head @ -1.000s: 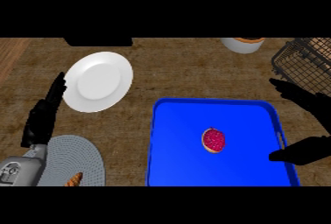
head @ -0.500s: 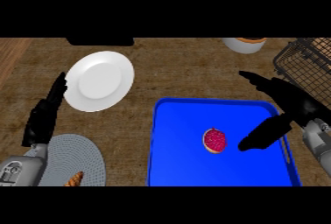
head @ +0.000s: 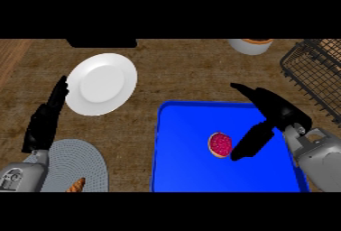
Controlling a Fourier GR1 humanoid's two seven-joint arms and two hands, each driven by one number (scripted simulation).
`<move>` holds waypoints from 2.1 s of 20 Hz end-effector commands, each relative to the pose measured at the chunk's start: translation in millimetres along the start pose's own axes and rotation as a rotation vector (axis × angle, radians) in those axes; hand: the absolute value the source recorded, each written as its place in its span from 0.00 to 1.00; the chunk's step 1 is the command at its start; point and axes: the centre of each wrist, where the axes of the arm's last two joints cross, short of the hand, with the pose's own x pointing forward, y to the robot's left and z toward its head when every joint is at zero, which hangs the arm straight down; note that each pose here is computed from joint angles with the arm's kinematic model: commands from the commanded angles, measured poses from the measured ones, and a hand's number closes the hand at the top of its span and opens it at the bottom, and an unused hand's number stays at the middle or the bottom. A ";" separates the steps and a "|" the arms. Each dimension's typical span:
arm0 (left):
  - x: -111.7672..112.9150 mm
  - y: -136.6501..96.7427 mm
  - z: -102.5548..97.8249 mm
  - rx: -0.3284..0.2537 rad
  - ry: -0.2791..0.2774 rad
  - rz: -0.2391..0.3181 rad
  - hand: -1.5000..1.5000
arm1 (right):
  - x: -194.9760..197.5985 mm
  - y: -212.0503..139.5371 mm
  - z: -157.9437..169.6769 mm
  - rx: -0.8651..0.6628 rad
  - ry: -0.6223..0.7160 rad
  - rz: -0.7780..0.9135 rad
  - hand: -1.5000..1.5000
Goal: Pick the cupcake from the tray and place it in the tiered basket
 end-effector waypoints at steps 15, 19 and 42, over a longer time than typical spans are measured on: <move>-2.6 4.3 4.9 -0.006 0.009 -0.013 0.50 | 0.9 44.9 1.8 -0.042 0.107 0.203 0.00; 13.9 -7.2 1.9 0.007 -0.012 -0.010 0.50 | -1.4 53.3 22.7 -0.042 0.084 0.215 0.00; -9.6 15.4 0.4 0.024 -0.001 -0.002 0.50 | -11.3 75.7 -28.1 0.039 0.163 0.189 0.00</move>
